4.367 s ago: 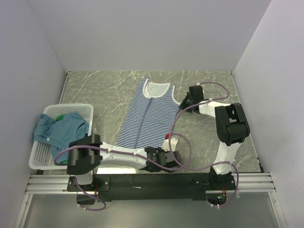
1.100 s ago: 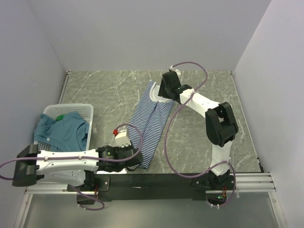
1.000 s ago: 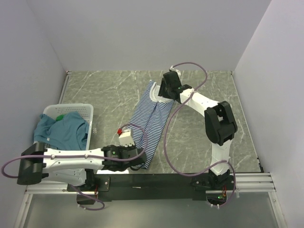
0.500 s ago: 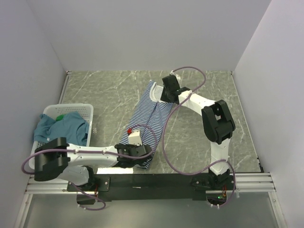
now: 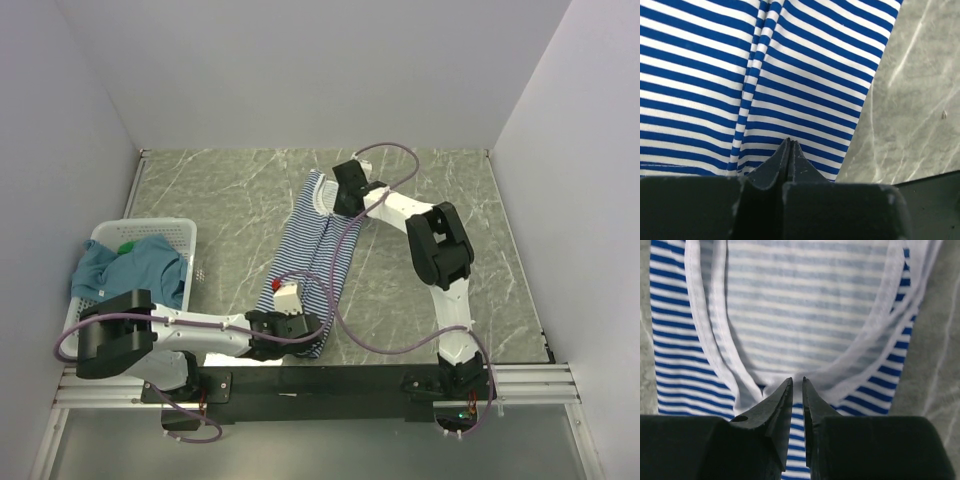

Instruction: Fold and stack the tank tops

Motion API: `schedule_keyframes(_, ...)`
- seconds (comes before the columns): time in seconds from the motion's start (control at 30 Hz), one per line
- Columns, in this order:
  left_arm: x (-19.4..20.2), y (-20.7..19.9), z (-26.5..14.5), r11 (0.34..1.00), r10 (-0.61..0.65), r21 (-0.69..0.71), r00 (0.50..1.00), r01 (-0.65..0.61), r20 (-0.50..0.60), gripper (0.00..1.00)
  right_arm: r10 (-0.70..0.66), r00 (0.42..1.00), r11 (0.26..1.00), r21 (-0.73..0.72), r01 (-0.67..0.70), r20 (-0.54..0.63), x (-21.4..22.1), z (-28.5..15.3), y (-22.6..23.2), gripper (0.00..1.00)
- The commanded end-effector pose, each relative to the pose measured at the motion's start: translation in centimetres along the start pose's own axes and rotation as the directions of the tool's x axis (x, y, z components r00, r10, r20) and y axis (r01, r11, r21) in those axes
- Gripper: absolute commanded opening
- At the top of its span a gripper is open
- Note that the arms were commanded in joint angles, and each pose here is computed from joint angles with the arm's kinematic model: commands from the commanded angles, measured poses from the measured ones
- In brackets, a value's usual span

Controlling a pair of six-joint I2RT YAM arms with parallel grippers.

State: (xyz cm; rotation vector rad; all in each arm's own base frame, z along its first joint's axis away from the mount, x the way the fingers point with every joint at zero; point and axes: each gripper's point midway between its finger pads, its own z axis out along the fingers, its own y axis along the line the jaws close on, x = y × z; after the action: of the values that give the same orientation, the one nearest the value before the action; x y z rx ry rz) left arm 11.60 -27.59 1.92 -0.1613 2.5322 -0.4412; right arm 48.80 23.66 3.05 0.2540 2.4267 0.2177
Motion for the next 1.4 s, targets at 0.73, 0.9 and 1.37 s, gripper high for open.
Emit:
schedule_keyframes(0.73,3.3,0.5,-1.2,0.997,0.072,-0.033,0.992,-0.075,-0.102,0.01,0.131,0.958,0.991,-0.064,-0.119,0.253,-10.7,-6.9,-4.3,0.33)
schedule_keyframes(0.9,3.0,0.2,-1.7,0.997,0.071,-0.012,0.993,-0.073,-0.097,0.0,0.172,0.966,0.985,-0.036,-0.168,0.193,-10.0,-4.7,-5.9,0.28)
schedule_keyframes(1.37,2.5,0.2,-2.4,0.997,0.075,0.002,0.993,-0.075,-0.09,0.01,0.212,0.973,0.975,-0.089,-0.204,0.093,-8.5,-0.1,-4.8,0.25)
